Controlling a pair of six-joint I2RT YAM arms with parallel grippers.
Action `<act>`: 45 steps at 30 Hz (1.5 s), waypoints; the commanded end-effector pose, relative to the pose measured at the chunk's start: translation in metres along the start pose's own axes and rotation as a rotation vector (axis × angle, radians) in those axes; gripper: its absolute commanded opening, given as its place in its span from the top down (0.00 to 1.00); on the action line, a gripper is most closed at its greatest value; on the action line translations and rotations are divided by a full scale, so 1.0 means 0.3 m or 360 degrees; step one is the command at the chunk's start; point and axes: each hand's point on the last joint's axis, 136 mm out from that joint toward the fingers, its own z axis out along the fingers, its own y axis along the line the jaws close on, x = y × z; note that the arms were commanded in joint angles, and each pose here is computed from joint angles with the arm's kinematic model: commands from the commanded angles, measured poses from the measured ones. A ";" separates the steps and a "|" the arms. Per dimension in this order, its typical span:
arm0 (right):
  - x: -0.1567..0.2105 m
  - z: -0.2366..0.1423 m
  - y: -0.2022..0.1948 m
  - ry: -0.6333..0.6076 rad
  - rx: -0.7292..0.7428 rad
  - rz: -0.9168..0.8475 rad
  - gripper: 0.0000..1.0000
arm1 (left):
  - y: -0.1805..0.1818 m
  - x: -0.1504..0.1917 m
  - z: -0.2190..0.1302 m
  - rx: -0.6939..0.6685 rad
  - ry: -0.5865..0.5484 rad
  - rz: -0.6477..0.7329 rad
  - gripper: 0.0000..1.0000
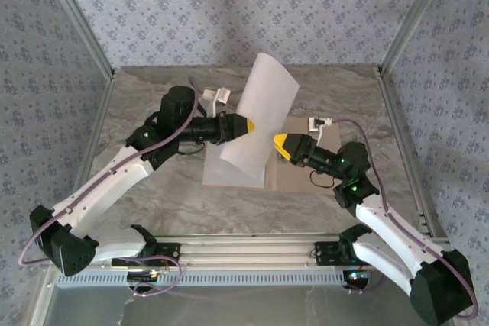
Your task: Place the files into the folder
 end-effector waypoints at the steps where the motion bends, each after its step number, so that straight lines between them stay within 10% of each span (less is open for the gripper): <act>1: -0.004 -0.016 0.042 -0.0023 -0.0100 -0.0041 0.15 | -0.045 -0.013 0.006 0.0089 -0.0041 0.0007 0.71; 45: -0.039 -0.032 0.041 -0.0100 -0.0149 0.0027 0.52 | 0.053 0.053 0.091 0.0080 0.0077 -0.0047 0.71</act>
